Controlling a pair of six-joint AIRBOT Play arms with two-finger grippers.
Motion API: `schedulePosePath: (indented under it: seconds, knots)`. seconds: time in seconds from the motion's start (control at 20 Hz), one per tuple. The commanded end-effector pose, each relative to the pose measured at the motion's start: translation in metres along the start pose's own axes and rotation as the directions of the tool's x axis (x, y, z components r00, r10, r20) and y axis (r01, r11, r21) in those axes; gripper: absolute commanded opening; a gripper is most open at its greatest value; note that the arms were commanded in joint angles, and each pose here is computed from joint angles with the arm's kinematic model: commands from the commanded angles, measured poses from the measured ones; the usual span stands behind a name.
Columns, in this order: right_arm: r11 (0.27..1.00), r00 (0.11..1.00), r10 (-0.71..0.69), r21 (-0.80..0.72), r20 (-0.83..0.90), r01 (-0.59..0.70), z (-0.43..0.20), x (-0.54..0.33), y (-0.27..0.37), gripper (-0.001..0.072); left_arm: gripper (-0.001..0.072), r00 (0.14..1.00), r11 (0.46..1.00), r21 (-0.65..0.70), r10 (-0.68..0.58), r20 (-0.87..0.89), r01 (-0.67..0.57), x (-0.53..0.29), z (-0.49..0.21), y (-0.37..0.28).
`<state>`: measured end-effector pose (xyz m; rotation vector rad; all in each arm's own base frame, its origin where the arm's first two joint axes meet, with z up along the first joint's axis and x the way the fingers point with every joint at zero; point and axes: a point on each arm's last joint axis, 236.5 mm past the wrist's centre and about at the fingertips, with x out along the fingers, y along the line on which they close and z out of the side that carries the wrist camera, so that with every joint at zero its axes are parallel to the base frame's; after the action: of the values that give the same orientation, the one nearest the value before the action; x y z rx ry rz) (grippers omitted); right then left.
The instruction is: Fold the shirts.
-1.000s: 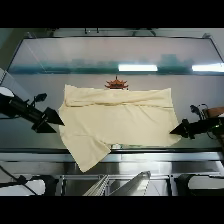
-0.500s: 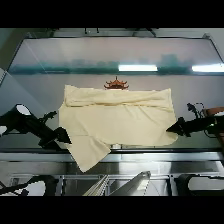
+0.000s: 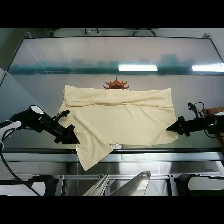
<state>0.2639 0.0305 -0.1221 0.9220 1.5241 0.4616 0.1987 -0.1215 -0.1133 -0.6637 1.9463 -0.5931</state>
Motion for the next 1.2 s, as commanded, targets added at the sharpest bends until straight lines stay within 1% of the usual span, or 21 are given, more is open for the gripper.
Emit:
schedulePosePath:
  seconds: [0.0,0.15,0.25,0.35,0.45,0.55,0.6,0.65,0.7,0.8,0.9,1.05,1.15]
  knots:
    - [0.998,1.0,0.024,0.051,0.016,-0.025,-0.003,-0.014,0.0,0.0016,0.0015,1.0,1.0,0.005,0.0,0.002,0.0,-0.027,-0.019,0.001]
    - [0.99,0.997,0.056,0.13,0.06,-0.063,-0.002,-0.033,-0.004,0.0017,0.0023,0.99,0.999,-0.024,-0.027,0.139,0.031,-0.068,-0.024,0.001]
    - [0.987,0.995,0.067,0.139,0.068,-0.076,-0.004,-0.038,-0.002,0.0017,0.0024,0.978,0.998,-0.031,-0.04,0.205,0.048,-0.087,-0.03,0.0]
    - [0.988,0.995,0.073,0.132,0.07,-0.082,-0.004,-0.039,0.002,0.0017,0.0024,0.965,0.999,-0.032,-0.032,0.26,0.041,-0.099,-0.032,-0.001]
    - [0.985,0.991,0.104,0.126,0.088,-0.114,-0.001,-0.043,0.013,0.0016,0.0024,0.956,0.999,-0.023,-0.024,0.294,0.032,-0.106,-0.032,-0.003]
    - [0.977,0.97,0.184,0.081,0.159,-0.199,0.015,-0.054,0.038,0.0016,0.0024,0.941,0.998,0.004,-0.066,0.331,0.068,-0.113,-0.026,-0.016]
    - [0.965,0.949,0.248,0.033,0.197,-0.259,0.026,-0.062,0.058,0.0017,0.0024,0.933,0.996,0.026,-0.092,0.347,0.088,-0.118,-0.022,-0.026]
    - [0.955,0.933,0.288,0.001,0.216,-0.295,0.033,-0.068,0.072,0.0017,0.0024,0.923,0.994,0.052,-0.109,0.37,0.096,-0.125,-0.015,-0.035]
    - [0.954,0.929,0.298,-0.026,0.219,-0.299,0.039,-0.07,0.081,0.0017,0.0024,0.918,0.993,0.077,-0.11,0.381,0.087,-0.132,-0.009,-0.042]
    - [0.965,0.938,0.261,-0.086,0.226,-0.248,0.055,-0.067,0.093,0.0017,0.0024,0.914,0.991,0.12,-0.108,0.391,0.066,-0.148,0.008,-0.056]
    - [0.978,0.937,0.198,-0.127,0.288,-0.168,0.082,-0.065,0.099,0.0017,0.0024,0.913,0.99,0.132,-0.092,0.398,0.042,-0.163,0.031,-0.065]
    - [0.986,0.905,0.137,-0.146,0.402,-0.084,0.129,-0.073,0.108,0.0017,0.0025,0.892,0.988,0.157,-0.069,0.446,-0.002,-0.192,0.078,-0.077]
    - [0.987,0.891,0.11,-0.151,0.441,-0.047,0.154,-0.072,0.108,0.0017,0.0024,0.885,0.983,0.183,-0.061,0.462,-0.028,-0.207,0.11,-0.083]
